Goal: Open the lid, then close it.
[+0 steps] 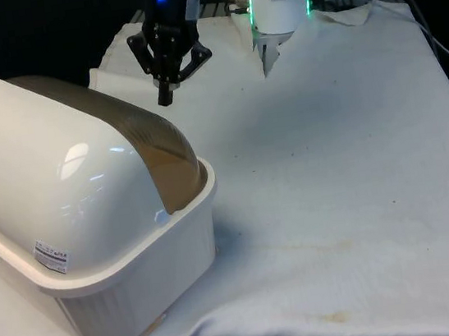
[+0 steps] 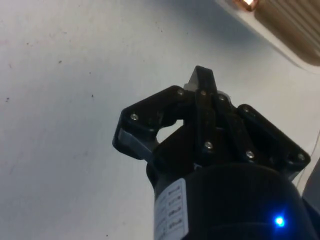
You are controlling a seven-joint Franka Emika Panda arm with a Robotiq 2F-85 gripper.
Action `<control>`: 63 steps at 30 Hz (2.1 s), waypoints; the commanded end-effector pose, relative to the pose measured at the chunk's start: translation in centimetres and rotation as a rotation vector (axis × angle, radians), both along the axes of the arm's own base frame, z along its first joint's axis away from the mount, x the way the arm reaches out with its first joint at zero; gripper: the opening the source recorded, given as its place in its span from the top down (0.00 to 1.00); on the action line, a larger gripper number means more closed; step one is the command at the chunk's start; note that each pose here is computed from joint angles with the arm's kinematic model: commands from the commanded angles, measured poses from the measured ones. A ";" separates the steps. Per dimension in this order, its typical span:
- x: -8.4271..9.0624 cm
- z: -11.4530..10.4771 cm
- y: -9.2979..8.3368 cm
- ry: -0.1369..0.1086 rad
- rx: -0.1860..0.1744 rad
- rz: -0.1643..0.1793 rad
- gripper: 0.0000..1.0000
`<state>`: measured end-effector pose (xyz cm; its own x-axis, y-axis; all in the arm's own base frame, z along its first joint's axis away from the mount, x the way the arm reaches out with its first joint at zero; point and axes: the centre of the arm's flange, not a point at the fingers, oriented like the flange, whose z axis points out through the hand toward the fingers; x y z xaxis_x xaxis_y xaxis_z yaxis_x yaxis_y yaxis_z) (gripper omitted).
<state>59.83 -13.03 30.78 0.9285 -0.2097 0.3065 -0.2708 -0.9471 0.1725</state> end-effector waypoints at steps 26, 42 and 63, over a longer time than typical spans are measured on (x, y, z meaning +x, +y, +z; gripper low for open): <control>2.7 -3.0 -1.3 -0.095 -0.019 -0.085 1.00; 3.1 -2.4 -1.5 -0.122 -0.001 -0.128 1.00; 4.2 -2.1 -2.1 -0.171 0.003 -0.195 1.00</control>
<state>63.77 -15.00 28.64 0.8148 -0.3769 0.4405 -0.4663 -0.8776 0.1116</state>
